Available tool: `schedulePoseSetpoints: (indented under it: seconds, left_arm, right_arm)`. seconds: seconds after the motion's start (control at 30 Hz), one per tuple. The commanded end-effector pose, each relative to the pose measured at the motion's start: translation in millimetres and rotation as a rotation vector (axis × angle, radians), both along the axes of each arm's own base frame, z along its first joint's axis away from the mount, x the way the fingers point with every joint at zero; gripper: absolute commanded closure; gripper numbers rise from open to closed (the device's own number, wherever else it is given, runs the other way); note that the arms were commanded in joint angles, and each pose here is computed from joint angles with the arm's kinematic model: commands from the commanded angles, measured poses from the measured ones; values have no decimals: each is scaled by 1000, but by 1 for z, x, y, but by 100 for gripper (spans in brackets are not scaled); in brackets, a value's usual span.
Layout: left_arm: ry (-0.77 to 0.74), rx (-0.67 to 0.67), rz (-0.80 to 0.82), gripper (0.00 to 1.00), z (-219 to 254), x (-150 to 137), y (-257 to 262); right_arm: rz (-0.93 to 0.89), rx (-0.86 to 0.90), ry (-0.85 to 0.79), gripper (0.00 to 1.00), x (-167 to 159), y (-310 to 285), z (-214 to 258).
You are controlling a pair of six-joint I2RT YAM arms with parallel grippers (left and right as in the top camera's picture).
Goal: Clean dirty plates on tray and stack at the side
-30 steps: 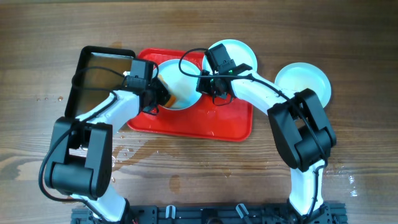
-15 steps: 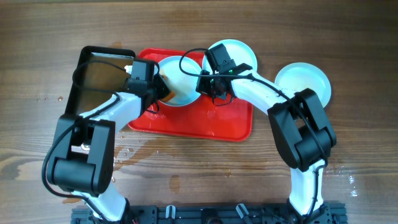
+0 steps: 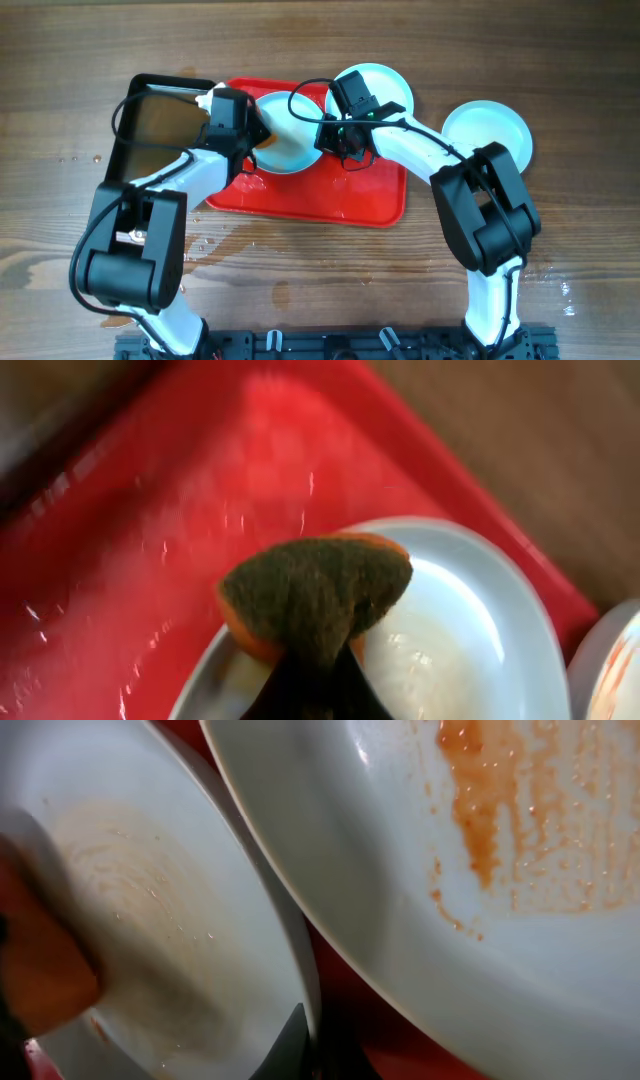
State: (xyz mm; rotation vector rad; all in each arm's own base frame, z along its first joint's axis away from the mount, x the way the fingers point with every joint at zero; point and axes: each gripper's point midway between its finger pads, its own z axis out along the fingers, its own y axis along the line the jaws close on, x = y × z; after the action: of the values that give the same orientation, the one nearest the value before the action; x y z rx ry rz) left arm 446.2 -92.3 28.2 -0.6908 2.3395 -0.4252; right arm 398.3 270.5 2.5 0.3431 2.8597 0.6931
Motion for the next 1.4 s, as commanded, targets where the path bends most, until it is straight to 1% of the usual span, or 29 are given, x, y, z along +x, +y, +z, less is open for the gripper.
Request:
schedulePoseSetpoints:
  seconds: [0.0,0.17,0.3,0.43,0.5,0.57,0.67,0.73,0.77,0.8,0.83,0.97,1.07,1.17,1.3,1.37]
  left_arm:
    - [-153,66,120,96,52,18,26]
    - [-238,59,133,96,97,15,29]
    - [-226,61,130,96,119,-3,32]
    - [-128,61,98,96,111,-27,31]
    - [-55,69,85,96,99,-39,31]
    - [18,82,77,96,87,-52,32]
    - [98,103,74,96,74,-68,36]
    - [126,110,73,96,69,-74,37]
    - [133,111,73,96,69,-75,37]
    - [137,112,73,96,68,-76,38]
    - [138,112,75,96,68,-76,39]
    - [138,111,86,96,68,-75,42]
    - [145,109,97,96,67,-76,47]
    - [166,112,112,96,64,-79,53]
    - [184,115,127,96,62,-82,60]
    - [184,115,128,96,62,-82,60]
  right_arm:
    - [22,-21,48,96,-10,0,-19]
    - [21,-21,48,96,-10,0,-19]
    - [24,-21,46,96,-10,0,-18]
    - [24,-16,32,95,-7,2,-17]
    - [17,-28,20,87,-5,0,-18]
    - [15,-29,15,84,-4,0,-17]
    - [11,-41,11,85,-3,-1,-18]
    - [11,-46,10,85,-4,-1,-19]
    - [12,-48,10,88,-4,0,-21]
    - [14,-49,13,94,-5,0,-22]
    - [16,-46,16,96,-5,1,-23]
    - [59,-1,29,96,-10,9,-17]
    - [124,24,7,96,-7,14,0]
    - [165,-13,-48,96,-1,7,26]
    - [210,-68,-174,96,3,-11,81]
    - [204,-96,-226,96,3,-20,107]
